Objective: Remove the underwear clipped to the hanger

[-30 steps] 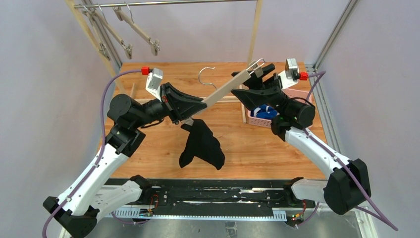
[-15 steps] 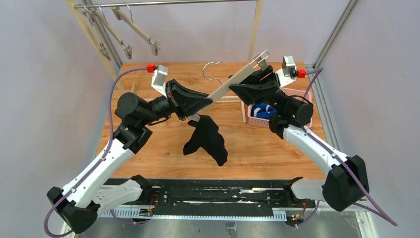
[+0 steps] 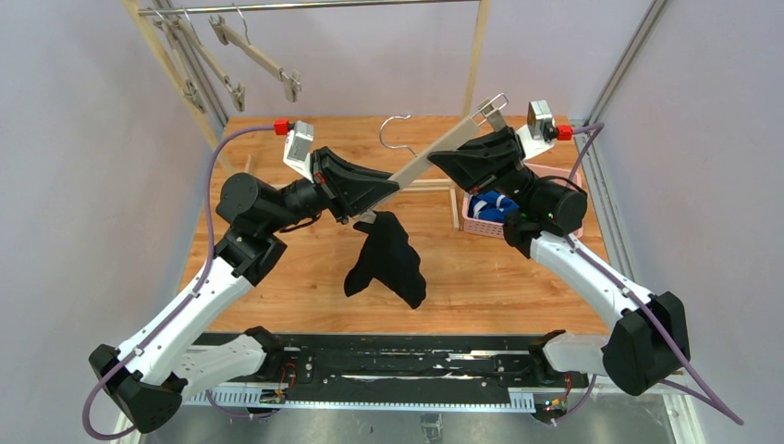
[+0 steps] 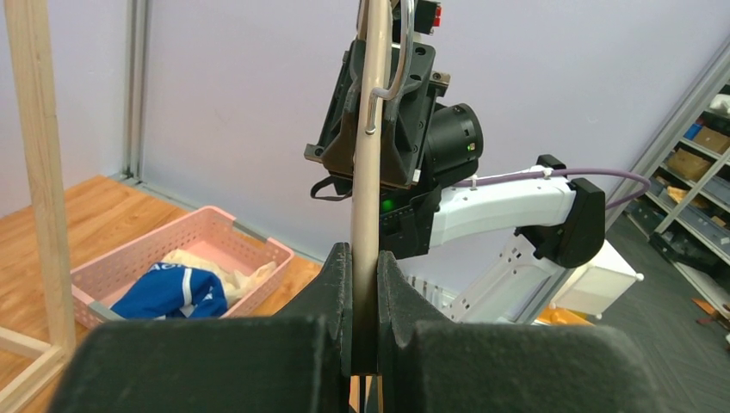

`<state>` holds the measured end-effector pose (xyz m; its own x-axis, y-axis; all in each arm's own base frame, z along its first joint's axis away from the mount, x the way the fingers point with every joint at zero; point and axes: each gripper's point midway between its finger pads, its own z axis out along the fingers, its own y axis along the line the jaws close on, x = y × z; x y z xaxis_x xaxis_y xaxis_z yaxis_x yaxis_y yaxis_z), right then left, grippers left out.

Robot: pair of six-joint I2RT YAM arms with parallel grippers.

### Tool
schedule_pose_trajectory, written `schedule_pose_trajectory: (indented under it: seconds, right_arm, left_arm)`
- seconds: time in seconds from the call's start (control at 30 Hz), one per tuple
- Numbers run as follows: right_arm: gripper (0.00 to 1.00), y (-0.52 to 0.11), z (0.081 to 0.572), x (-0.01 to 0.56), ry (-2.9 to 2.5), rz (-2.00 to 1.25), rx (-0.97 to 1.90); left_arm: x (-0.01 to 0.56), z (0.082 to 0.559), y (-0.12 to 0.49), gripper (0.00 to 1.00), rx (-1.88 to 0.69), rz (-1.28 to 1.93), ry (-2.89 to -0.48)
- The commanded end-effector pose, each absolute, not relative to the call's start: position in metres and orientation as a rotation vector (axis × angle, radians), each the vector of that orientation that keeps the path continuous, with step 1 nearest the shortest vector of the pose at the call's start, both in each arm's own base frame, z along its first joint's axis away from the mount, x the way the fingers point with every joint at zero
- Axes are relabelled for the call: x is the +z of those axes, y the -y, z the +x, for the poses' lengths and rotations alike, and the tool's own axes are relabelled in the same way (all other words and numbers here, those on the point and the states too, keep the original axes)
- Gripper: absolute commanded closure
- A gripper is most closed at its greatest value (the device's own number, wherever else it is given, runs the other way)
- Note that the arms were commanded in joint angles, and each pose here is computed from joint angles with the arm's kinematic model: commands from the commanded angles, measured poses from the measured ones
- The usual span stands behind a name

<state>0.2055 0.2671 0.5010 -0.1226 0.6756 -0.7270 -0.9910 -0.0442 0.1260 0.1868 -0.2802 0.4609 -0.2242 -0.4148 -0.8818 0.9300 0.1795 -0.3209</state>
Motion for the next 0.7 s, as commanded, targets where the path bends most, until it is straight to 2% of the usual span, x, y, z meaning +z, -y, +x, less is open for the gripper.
schedule_pose_trajectory:
  seconds: [0.0,0.03,0.17,0.23,0.33,0.37,0.43,0.47,0.57,0.6,0.63,0.67]
  right_arm:
    - [0.99,-0.268,0.190,0.516,-0.649,-0.623,1.512]
    - [0.99,-0.270,0.192,0.516,-0.669,-0.627,1.516]
    - [0.69,-0.272,0.189,0.516,-0.653,-0.639,1.524]
    - [0.62,-0.271,0.189,0.517,-0.649,-0.631,1.520]
    - [0.65,-0.271,0.191,0.517,-0.666,-0.624,1.509]
    - [0.71,-0.272,0.191,0.517,-0.666,-0.631,1.506]
    - [0.94,-0.273,0.189,0.517,-0.666,-0.640,1.506]
    - [0.99,-0.272,0.189,0.517,-0.667,-0.642,1.504]
    - [1.00,-0.273,0.188,0.516,-0.668,-0.649,1.500]
    - [1.00,-0.272,0.187,0.517,-0.659,-0.649,1.499]
    - [0.99,-0.270,0.185,0.518,-0.647,-0.641,1.500]
    - [0.99,-0.268,0.184,0.519,-0.640,-0.632,1.499]
  left_arm:
    - [0.463,0.184,0.284,1.00,-1.407,0.578,-1.194]
    - [0.462,0.184,0.285,1.00,-1.412,0.580,-1.197]
    - [0.463,0.183,0.285,1.00,-1.406,0.580,-1.192]
    - [0.465,0.183,0.283,1.00,-1.398,0.574,-1.185]
    - [0.467,0.184,0.283,1.00,-1.398,0.571,-1.182]
    - [0.467,0.184,0.284,1.00,-1.400,0.571,-1.183]
    - [0.465,0.185,0.284,1.00,-1.398,0.567,-1.187]
    - [0.464,0.186,0.284,1.00,-1.396,0.562,-1.191]
    - [0.462,0.186,0.285,0.99,-1.402,0.558,-1.200]
    - [0.460,0.188,0.286,0.96,-1.405,0.555,-1.207]
    - [0.458,0.188,0.286,0.90,-1.408,0.552,-1.215]
    - [0.456,0.189,0.286,0.78,-1.407,0.547,-1.222]
